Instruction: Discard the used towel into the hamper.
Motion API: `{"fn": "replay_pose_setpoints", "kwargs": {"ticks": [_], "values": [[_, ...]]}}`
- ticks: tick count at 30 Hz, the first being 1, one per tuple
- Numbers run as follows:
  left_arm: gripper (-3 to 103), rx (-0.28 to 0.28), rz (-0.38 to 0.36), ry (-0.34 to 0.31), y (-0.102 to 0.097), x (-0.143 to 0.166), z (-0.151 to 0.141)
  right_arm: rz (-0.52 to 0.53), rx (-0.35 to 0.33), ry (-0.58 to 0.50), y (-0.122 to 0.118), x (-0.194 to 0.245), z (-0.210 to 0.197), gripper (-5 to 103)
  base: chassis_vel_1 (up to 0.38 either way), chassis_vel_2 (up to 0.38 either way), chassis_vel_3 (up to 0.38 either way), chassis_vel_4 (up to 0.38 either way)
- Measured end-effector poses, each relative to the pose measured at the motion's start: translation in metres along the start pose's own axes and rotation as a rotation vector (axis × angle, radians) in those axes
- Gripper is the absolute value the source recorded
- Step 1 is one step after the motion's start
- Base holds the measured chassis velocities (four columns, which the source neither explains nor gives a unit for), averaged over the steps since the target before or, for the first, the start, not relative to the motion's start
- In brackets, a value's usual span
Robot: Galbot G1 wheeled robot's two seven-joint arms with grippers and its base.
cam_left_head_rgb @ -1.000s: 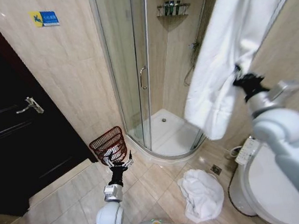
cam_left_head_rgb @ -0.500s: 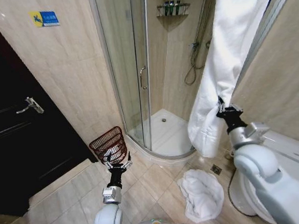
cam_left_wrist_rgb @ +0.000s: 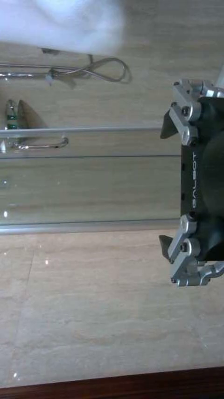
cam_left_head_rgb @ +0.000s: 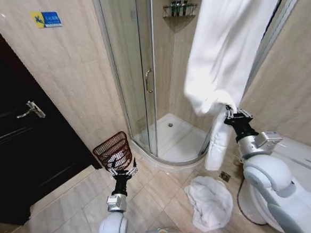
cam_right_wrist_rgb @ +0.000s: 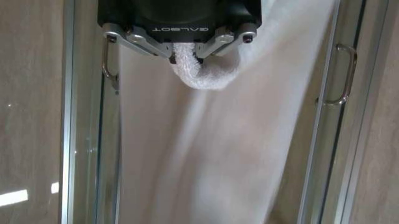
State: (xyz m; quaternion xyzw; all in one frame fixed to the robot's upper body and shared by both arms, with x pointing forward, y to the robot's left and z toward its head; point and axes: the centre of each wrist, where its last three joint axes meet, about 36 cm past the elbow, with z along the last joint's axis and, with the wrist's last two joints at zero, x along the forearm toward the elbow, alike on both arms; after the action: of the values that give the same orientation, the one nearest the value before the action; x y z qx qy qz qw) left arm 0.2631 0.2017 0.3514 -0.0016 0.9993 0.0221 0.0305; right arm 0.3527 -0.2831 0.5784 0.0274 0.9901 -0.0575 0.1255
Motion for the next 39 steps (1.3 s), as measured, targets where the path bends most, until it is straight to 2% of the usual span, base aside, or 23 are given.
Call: {"fn": "replay_pose_setpoints", "kwargs": {"ticks": [32,39], "values": [[100,0.006,0.011,-0.013,-0.003,-0.006,-0.005,0.003,0.011,-0.040,-0.004,-0.007,-0.006,4,0.000,0.000,0.000,0.000],[100,0.013,-0.003,0.014,-0.002,-0.006,-0.007,-0.010,-0.012,-0.029,0.005,0.008,-0.008,4,0.000,0.000,0.000,0.000]]}}
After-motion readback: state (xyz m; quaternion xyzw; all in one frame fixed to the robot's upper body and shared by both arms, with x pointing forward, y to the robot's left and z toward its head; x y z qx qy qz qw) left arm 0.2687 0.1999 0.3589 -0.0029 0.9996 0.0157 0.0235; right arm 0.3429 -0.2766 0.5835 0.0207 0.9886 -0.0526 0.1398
